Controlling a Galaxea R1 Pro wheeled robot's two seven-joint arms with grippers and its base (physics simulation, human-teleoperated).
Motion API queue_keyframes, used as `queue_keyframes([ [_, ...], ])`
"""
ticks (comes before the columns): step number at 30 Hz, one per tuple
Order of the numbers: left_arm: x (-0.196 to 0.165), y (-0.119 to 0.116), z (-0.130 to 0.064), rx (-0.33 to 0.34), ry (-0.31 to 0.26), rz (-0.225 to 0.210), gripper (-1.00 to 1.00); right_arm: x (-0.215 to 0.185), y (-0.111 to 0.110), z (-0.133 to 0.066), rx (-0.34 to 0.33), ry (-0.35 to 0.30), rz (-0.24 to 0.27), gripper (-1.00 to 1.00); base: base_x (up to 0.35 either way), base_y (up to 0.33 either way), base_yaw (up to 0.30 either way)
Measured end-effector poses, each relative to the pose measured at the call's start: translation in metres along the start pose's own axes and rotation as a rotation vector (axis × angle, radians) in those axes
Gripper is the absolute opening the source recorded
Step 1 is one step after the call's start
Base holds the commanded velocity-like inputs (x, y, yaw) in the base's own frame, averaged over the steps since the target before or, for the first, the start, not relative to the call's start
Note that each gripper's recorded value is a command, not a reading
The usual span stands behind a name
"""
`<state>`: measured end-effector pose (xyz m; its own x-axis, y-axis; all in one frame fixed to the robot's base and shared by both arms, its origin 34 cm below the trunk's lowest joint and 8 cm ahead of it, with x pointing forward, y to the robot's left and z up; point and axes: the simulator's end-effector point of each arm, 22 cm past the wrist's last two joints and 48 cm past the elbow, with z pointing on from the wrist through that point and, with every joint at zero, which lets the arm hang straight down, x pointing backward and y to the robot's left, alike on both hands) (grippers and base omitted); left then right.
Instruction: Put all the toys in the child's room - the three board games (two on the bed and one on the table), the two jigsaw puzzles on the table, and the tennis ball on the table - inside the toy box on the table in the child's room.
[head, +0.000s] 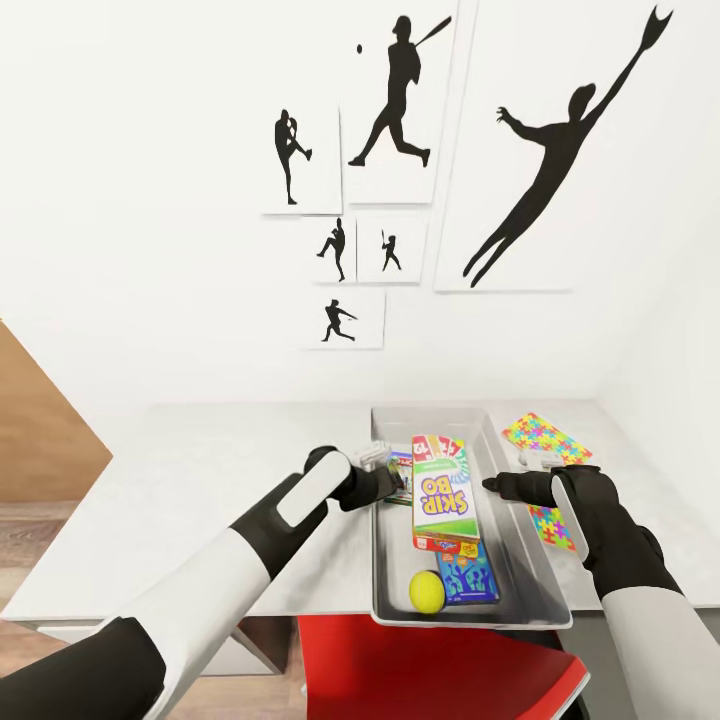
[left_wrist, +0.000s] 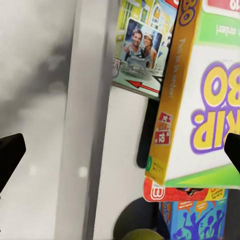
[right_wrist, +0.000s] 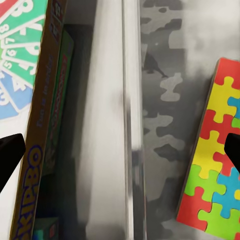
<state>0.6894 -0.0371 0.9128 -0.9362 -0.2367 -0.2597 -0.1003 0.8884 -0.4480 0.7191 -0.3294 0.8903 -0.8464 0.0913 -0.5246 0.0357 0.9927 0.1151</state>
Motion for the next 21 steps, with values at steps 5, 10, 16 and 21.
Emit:
queue_keyframes([
  [5, 0.0026, 0.0008, 0.0024, -0.005, 0.004, 0.009, 1.00, 0.0014, -0.0003, 0.0015, 0.000, 0.003, 0.000, 1.00, 0.000, 0.000, 0.000],
  [10, 0.0047, 0.0024, 0.0054, -0.007, 0.010, 0.010, 1.00, 0.0038, -0.0007, 0.0041, 0.001, 0.009, 0.001, 1.00, 0.000, 0.000, 0.000],
  [16, 0.0070, 0.0044, 0.0081, -0.010, 0.016, 0.010, 1.00, 0.0056, -0.0010, 0.0061, 0.001, 0.013, 0.001, 1.00, 0.000, 0.000, 0.000],
  [21, 0.0077, 0.0053, 0.0089, -0.012, 0.017, 0.010, 1.00, 0.0054, -0.0010, 0.0061, 0.000, 0.012, 0.002, 1.00, 0.000, 0.000, 0.000],
])
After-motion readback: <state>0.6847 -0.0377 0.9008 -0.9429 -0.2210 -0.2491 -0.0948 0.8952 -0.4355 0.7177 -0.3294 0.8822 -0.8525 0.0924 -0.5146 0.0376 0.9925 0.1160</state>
